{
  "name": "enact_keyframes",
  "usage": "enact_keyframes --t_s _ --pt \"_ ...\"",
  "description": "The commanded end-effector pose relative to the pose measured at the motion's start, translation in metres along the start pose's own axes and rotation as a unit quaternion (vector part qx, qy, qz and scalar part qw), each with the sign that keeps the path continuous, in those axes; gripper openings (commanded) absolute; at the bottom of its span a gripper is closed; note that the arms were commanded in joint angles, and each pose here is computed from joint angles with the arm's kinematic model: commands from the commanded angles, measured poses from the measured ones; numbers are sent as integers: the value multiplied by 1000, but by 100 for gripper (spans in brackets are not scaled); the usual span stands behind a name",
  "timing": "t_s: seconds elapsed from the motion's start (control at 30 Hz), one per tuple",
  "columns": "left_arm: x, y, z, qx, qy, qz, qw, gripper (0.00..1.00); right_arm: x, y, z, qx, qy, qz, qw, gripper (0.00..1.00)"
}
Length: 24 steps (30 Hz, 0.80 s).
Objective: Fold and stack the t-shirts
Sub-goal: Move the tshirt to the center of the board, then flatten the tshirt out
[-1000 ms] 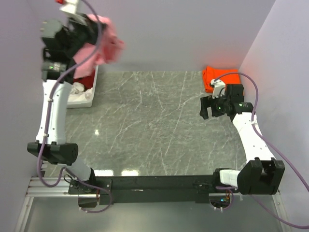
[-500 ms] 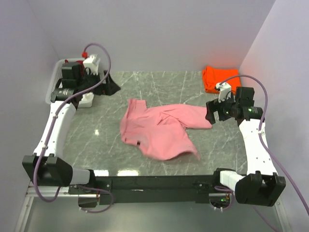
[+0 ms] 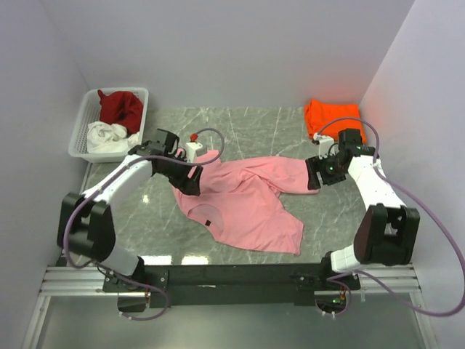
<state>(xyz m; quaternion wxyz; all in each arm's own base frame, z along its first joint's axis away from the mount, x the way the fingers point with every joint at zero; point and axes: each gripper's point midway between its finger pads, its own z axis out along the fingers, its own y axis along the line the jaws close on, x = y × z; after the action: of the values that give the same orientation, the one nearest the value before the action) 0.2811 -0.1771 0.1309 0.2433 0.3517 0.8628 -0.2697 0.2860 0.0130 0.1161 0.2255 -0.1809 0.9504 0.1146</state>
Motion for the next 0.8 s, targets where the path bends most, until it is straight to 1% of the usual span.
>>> enact_keyframes --t_s 0.0,0.03,0.1,0.13,0.2,0.23,0.27,0.3,0.37,0.4,0.43,0.47,0.5,0.53,0.57,0.6,0.63,0.67,0.7,0.73,0.77 --pt "10 35 18 -62 36 -3 997 72 -36 -20 4 45 -33 2 998 76" --pt "21 41 28 -62 59 -24 996 69 -37 -25 12 48 -27 6 998 71" --pt "32 49 36 -70 90 -40 993 65 -48 -32 20 63 -29 5 998 64" --pt "43 54 44 -72 110 -53 990 64 -46 -36 31 63 -13 9 998 62" --pt "51 60 49 -83 127 -61 987 63 -52 -38 41 64 -7 6 998 59" --pt "55 69 50 -102 136 -63 983 63 -49 -43 52 70 7 7 998 58" --pt "63 75 54 -107 150 -68 980 62 -53 -45 56 74 5 4 997 57" --pt "62 81 55 -117 153 -71 979 62 -54 -47 61 80 11 0 997 55" --pt "75 103 54 -143 177 -89 970 60 -53 -51 74 81 25 1 996 54" --pt "70 114 53 -155 176 -91 968 59 -52 -52 77 82 31 3 996 54" --pt "78 127 56 -167 193 -98 962 58 -50 -53 84 85 42 2 995 52" --pt "83 143 51 -178 199 -111 957 58 -51 -55 84 88 43 2 995 52" --pt "69 161 48 -194 187 -111 957 58 -51 -55 86 87 46 1 995 52" --pt "67 176 47 -204 187 -114 954 58 -51 -55 85 87 46 1 995 52" --pt "81 199 47 -214 205 -141 944 57 -49 -54 85 85 49 2 995 52" --pt "50 225 38 -234 172 -142 946 57 -49 -52 85 82 51 1 995 52" --pt "54 241 48 -229 178 -164 943 57 -49 -51 83 80 50 2 996 52" --pt "42 255 42 -223 153 -180 946 58 -48 -49 82 74 51 1 996 52" --pt "5 264 29 -219 115 -176 953 61 -51 -46 77 72 46 -1 996 52" --pt "-10 267 24 -208 96 -174 958 65 -51 -44 74 67 43 -3 997 52" --pt "-33 257 21 -179 63 -163 968 67 -52 -41 70 63 40 -3 997 52"
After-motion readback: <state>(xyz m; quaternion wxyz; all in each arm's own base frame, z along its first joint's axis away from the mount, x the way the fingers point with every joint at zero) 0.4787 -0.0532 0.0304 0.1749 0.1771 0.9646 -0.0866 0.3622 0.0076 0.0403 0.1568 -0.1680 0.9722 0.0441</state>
